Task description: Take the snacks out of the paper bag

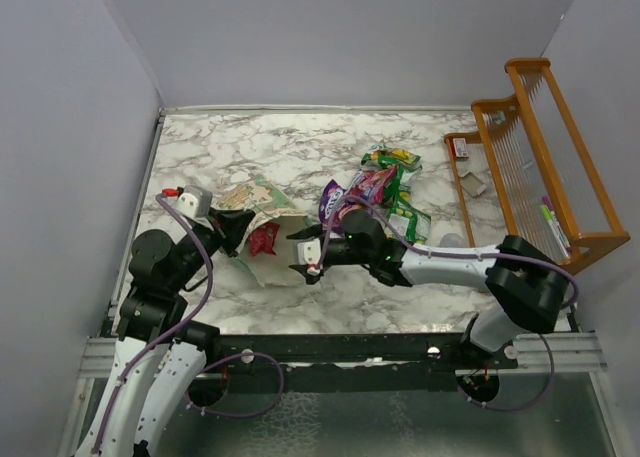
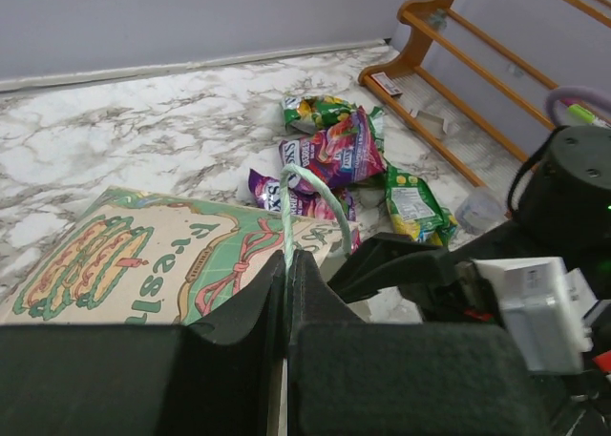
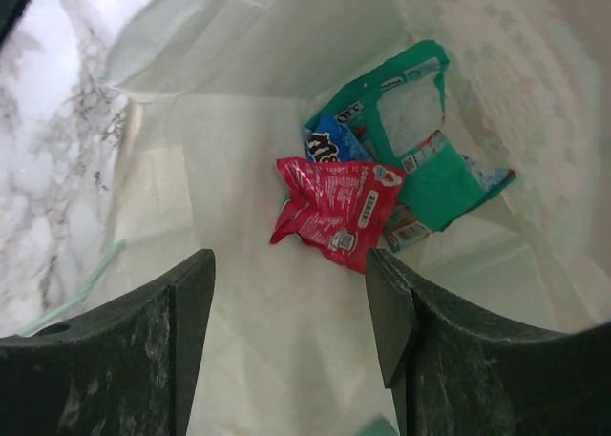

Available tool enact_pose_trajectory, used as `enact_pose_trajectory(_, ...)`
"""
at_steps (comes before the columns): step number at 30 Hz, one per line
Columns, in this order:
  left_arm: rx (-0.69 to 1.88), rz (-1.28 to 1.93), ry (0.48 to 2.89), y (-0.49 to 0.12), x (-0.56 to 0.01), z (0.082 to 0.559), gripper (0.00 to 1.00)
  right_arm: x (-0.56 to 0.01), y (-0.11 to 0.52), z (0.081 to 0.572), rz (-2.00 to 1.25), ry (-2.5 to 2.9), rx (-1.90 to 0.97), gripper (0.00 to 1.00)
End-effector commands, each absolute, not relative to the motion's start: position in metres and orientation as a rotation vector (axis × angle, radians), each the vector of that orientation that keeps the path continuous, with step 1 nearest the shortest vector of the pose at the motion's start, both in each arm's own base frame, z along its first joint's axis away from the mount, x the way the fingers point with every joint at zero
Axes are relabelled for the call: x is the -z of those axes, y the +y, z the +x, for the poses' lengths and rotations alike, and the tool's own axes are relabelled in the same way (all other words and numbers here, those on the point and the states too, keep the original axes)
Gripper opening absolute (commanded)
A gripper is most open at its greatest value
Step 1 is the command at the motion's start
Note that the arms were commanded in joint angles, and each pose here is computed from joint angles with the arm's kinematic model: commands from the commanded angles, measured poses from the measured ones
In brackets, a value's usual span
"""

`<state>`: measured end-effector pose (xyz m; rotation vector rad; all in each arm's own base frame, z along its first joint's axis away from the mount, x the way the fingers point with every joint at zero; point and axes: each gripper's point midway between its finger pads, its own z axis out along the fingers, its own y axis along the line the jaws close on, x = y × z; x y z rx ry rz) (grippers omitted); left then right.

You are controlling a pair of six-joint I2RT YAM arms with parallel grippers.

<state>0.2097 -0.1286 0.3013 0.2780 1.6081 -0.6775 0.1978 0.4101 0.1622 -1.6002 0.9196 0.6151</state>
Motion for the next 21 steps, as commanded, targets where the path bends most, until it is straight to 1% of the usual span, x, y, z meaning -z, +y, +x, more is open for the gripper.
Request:
enact_pose_trajectory(1,0.743,0.34,1.581,-0.139,-0.306,0.198,0.0,-0.161,0.449,0.211,-1.607,0.817,-0.555,0.65)
enact_pose_trajectory(5,0.767,0.353,1.57,-0.142,-0.308,0.196,0.0,-0.152,0.473,0.237,-1.544,0.87,-0.474,0.69)
enact_pose_trajectory(7,0.77,0.354,1.566,-0.142,-0.309,0.195,0.0,-0.15,0.481,0.253,-1.457,0.915,-0.447,0.72)
enact_pose_trajectory(9,0.777,0.362,1.564,-0.144,-0.311,0.193,0.0,-0.14,0.488,0.265,-1.431,0.955,-0.427,0.73)
enact_pose_trajectory(17,0.81,0.381,1.56,-0.148,-0.313,0.191,0.0,-0.106,0.511,0.282,-1.386,1.032,-0.452,0.74)
enact_pose_trajectory(21,0.811,0.379,1.559,-0.149,-0.314,0.192,0.0,-0.088,0.516,0.282,-1.432,1.041,-0.452,0.75)
